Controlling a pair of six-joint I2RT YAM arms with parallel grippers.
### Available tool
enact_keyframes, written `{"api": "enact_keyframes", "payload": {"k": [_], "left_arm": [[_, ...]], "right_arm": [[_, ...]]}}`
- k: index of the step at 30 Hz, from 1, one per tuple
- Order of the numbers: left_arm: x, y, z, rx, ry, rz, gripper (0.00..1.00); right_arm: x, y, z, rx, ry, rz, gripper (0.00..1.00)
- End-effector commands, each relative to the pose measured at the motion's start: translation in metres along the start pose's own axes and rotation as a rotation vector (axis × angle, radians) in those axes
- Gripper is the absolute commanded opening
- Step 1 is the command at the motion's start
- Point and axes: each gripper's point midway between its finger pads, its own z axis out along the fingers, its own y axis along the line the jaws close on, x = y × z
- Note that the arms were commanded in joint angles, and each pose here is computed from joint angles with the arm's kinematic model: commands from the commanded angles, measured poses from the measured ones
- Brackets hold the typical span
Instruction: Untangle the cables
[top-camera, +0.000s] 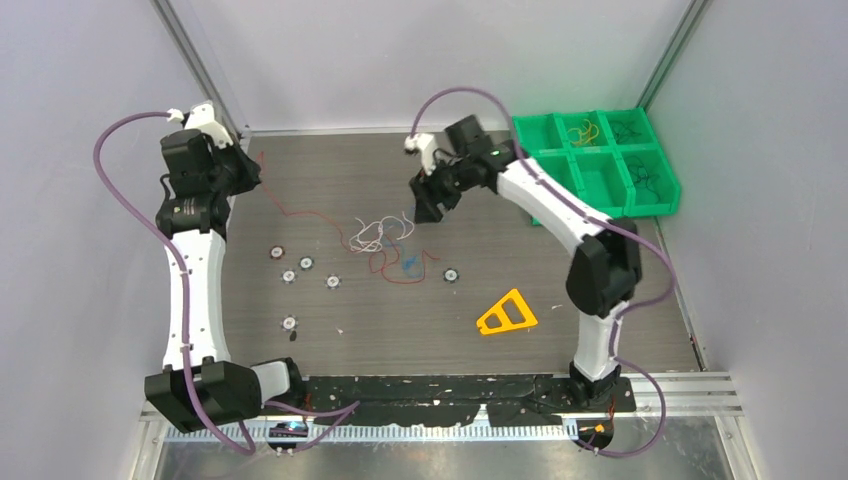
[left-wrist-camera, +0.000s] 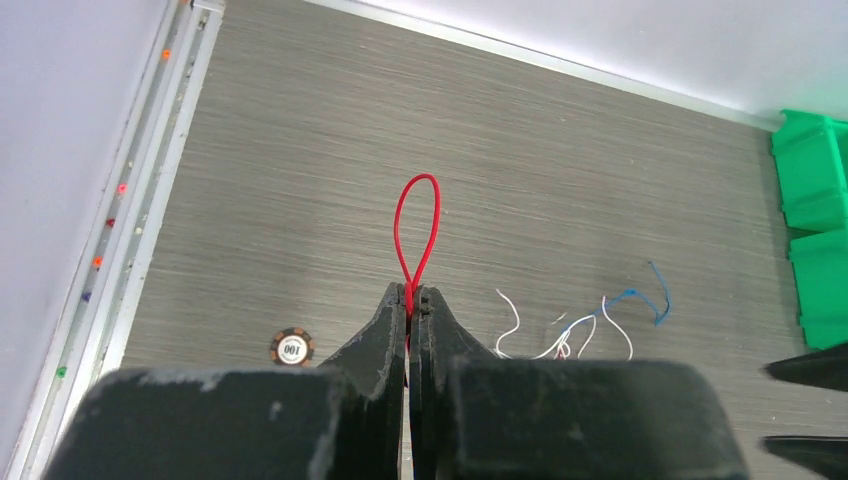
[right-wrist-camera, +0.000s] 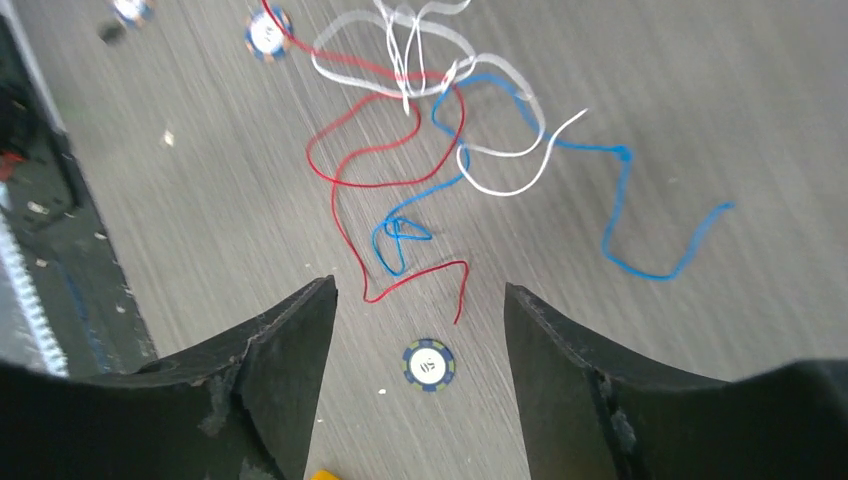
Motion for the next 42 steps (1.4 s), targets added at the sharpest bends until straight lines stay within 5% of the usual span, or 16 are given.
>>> {"api": "enact_keyframes", "payload": {"k": [1,12,16,19,22,30,42], "left_arm": [[-0.024,0.003,-0.016,-0.023,-0.069,0.029,0.00],[-0.024,-0.005,-0.016,0.017,-0.072,0.003,0.00],[-0.022,-0.005,-0.010,0.024,-0.064,-0.010,0.00],[-0.018,-0.003,-0.007,0.023,-0.052,-0.014,0.00],[-0.014,-0.002,-0.003,0.029,-0.041,-0.018,0.00],[0.009,0.006,0.011,0.024,0.005,-0.011,0.00],[0.051,0.031,0.027,-0.058,0.106,-0.006,0.00]], "right_arm": [[0.037,0.009,0.050,0.012,0.168,-0.077,0.69],[0.102,0.020,0.118,-0.047,0.361,-0.119,0.73],[0.115,0.018,0.131,-0.055,0.399,-0.136,0.57],[0.108,0.018,0.125,-0.051,0.393,-0.152,0.30],[0.066,0.026,0.099,-0.060,0.287,-0.181,0.07],[-0.102,0.055,-0.051,-0.068,-0.258,-0.207,0.05],[-0.220,0.048,-0.248,0.219,-0.796,-0.213,0.05]]}}
